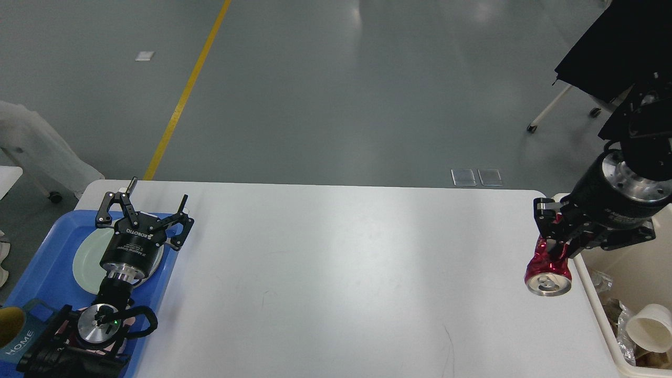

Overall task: Tidy desktop
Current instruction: 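Carry the red can into the white bin and release it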

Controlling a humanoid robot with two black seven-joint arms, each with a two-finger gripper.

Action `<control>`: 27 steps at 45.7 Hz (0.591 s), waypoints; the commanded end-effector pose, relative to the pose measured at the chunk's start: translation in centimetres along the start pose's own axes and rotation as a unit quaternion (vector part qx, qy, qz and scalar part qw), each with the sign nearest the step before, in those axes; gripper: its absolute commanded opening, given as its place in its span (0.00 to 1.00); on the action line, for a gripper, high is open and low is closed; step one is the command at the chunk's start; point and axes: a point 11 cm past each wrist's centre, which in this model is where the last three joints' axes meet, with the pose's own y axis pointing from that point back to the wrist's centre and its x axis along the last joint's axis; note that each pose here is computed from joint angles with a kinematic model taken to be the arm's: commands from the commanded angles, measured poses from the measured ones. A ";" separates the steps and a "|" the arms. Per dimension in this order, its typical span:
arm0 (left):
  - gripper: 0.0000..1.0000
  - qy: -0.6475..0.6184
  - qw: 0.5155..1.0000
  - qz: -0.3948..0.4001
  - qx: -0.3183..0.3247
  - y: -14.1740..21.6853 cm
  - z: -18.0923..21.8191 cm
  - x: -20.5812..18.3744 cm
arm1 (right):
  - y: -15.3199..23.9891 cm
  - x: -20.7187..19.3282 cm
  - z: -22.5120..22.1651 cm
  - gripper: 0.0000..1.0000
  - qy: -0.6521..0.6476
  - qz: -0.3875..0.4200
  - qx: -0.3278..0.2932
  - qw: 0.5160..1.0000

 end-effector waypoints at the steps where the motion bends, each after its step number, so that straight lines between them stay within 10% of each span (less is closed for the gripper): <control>1: 0.97 0.000 1.000 0.000 0.000 0.0 0.0 0.0 | -0.1 0.4 0.5 0.00 -0.011 0.010 0.002 1.000; 27: 0.97 0.000 1.000 0.000 -0.001 0.0 0.0 0.0 | -11.7 5.3 19.3 0.00 -0.153 0.070 -0.066 0.984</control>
